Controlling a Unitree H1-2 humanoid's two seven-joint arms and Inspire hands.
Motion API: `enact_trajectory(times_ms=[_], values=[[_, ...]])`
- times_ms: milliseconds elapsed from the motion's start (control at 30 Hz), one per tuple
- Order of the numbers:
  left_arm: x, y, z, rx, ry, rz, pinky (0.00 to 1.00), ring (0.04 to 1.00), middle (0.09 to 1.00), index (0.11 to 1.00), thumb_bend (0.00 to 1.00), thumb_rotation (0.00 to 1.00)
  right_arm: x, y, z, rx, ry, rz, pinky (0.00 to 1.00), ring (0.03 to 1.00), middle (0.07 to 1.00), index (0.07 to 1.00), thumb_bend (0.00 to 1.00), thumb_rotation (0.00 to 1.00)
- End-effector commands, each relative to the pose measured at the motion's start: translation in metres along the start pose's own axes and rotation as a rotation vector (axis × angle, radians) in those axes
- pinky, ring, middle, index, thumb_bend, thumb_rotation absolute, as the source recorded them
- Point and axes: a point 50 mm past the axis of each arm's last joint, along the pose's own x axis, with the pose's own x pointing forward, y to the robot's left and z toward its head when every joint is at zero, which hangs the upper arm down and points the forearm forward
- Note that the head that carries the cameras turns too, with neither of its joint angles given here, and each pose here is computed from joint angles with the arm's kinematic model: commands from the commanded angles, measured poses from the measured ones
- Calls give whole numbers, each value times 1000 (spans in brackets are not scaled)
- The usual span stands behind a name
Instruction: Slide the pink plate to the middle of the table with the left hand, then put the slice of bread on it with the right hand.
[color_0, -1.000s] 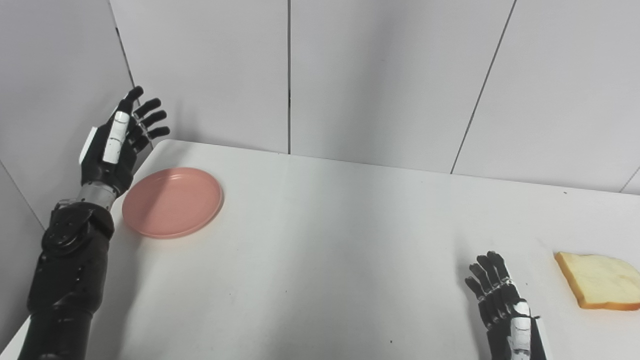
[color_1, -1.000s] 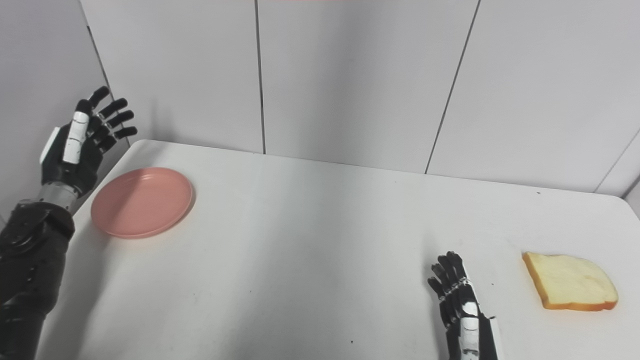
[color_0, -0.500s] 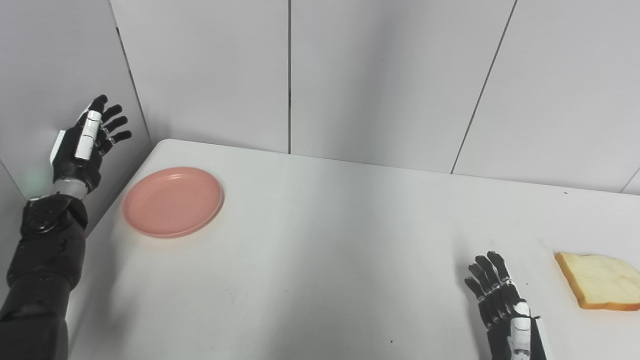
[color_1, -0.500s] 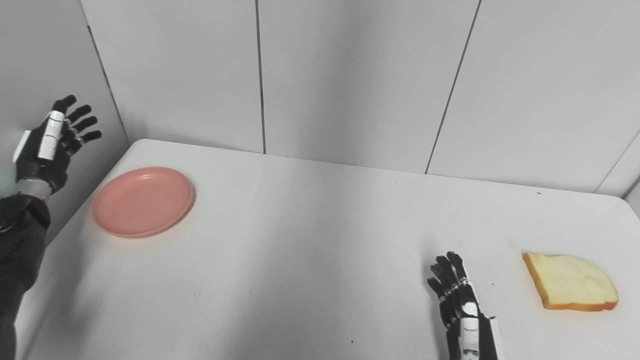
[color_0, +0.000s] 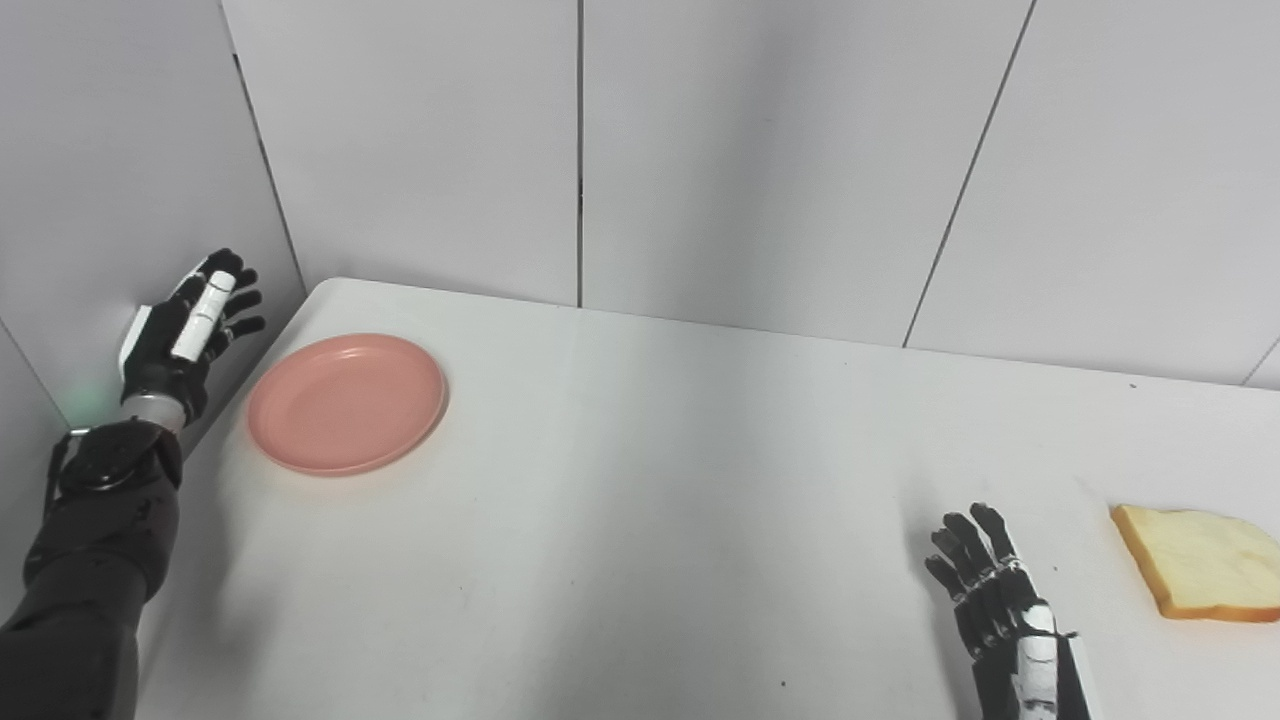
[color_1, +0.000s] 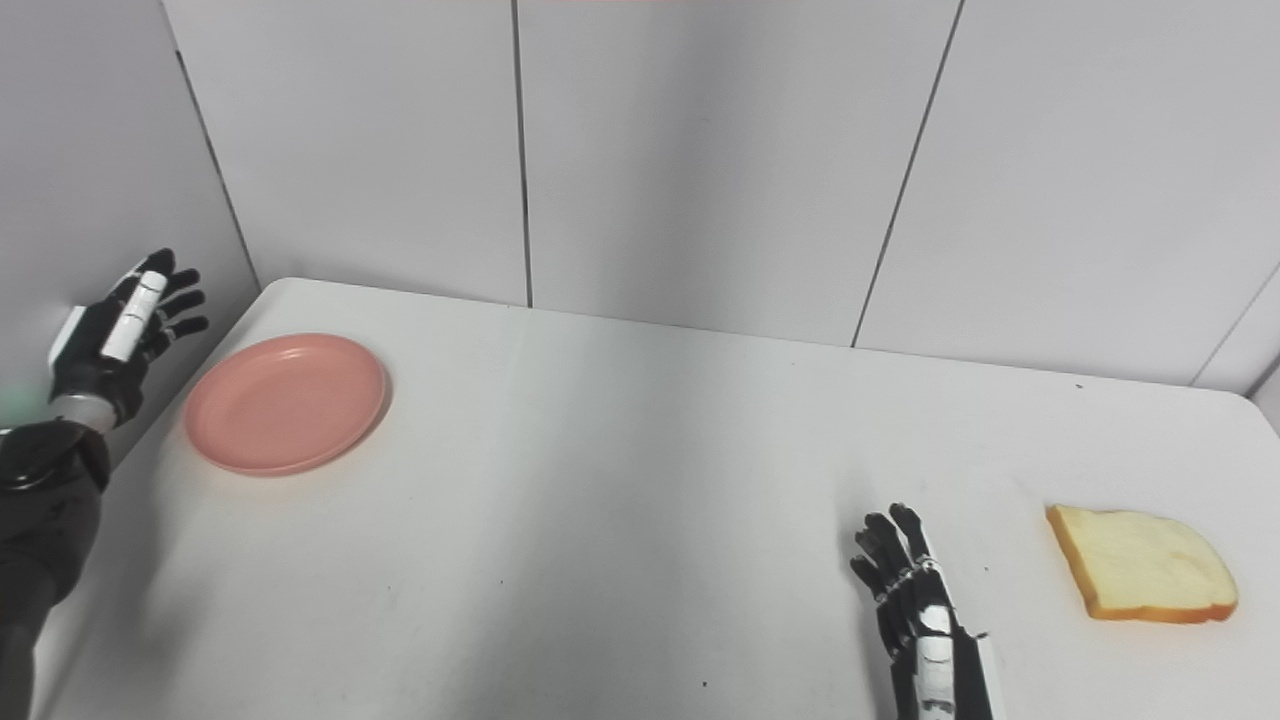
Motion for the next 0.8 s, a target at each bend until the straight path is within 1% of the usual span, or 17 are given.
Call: enact_trajectory(times_ms=[0,167,267,300,333,433,500,567,600,667,767], values=[[11,10,30,19,-105,26,776,855,857,887,797,696,-36,-22,-30,-30,159,-28,906,909,904,926,778,988],[6,6,15,24,-80,18,774,848,845,881,768,694,-38,-23,-27,-31,160,-29,906,910,906,925,776,987],[3,3,4,22,-58,23,776,840,840,883,775,714,-40,-24,-26,-36,164,-26,903,912,912,927,778,991],[2,3,2,17,-51,25,766,835,834,875,786,715,-41,-24,-25,-39,166,-25,901,911,912,926,779,991],[1,2,-2,8,-42,32,741,822,816,846,828,702,-42,-25,-25,-41,166,-25,895,908,910,923,781,991],[-1,-2,-11,-50,-15,50,731,808,796,811,883,664,-44,-26,-24,-43,168,-25,890,907,910,923,784,989],[-2,-5,-14,-45,-13,45,724,808,795,807,875,676,-45,-26,-23,-42,170,-26,887,908,911,924,788,987],[-3,-8,-18,-29,-4,36,703,799,798,817,876,710,-45,-25,-23,-40,172,-28,882,904,909,921,790,979],[-4,-10,-20,-31,2,34,693,795,799,828,901,711,-45,-25,-23,-38,173,-27,878,899,907,920,788,975],[-5,-13,-23,-37,8,33,692,794,799,833,909,710,-46,-25,-23,-35,174,-25,876,897,907,919,788,973],[-6,-16,-26,-57,12,35,684,790,794,829,950,697,-46,-25,-23,-39,176,-24,879,902,909,918,787,975]])
